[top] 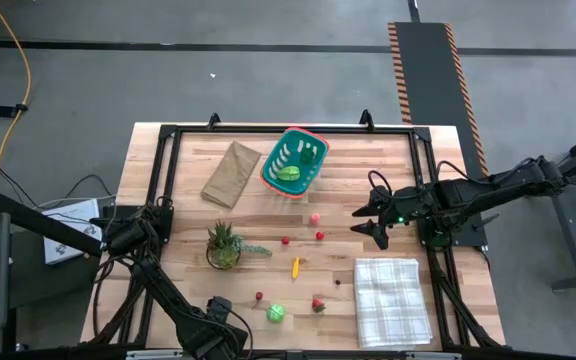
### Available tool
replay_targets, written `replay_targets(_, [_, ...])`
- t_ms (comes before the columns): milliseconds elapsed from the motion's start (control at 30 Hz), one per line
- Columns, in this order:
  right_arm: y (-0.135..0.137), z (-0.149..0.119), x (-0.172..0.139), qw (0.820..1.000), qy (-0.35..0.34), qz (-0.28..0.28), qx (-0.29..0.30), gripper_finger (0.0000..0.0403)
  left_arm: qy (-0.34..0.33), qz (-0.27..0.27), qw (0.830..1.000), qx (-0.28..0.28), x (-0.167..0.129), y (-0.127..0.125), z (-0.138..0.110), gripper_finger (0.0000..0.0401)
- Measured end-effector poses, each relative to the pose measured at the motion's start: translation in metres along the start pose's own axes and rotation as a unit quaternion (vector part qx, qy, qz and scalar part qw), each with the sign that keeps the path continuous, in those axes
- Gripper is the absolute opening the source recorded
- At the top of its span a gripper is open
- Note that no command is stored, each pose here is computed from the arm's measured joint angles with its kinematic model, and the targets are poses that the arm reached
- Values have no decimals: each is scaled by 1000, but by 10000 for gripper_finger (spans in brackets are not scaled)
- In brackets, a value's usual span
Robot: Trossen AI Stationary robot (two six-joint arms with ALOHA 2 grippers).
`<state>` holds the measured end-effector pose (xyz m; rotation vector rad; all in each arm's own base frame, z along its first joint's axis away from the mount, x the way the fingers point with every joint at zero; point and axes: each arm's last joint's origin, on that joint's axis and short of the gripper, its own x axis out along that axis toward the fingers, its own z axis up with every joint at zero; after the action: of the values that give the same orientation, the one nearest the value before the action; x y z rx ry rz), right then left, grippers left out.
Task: Pick and placing Produce into tupperware
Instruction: Put the left black cherry in the green basket
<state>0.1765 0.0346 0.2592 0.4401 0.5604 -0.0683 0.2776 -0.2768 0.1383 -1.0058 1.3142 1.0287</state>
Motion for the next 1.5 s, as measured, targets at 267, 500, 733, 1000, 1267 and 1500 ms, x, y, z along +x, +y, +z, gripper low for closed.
replay_targets(267, [0,0,0,1000,0,0,0,226,1,-4,1000,0,0,-1,0,127])
replay_targets(500, [0,0,0,1000,0,0,0,226,0,-1,1000,-2,-2,0,0,103])
replay_targets(733, [0,0,0,1000,0,0,0,226,-8,5,1000,-5,-11,4,6,118])
replay_targets(1000, [0,0,0,1000,0,0,0,226,-25,-52,998,-7,-48,8,17,101])
replay_targets(1267, [0,1,0,1000,-3,3,2,226,-67,-162,984,13,-91,8,34,113])
replay_targets(1500, [1,1,0,1000,-7,6,5,226,-123,-248,960,48,-124,5,55,104])
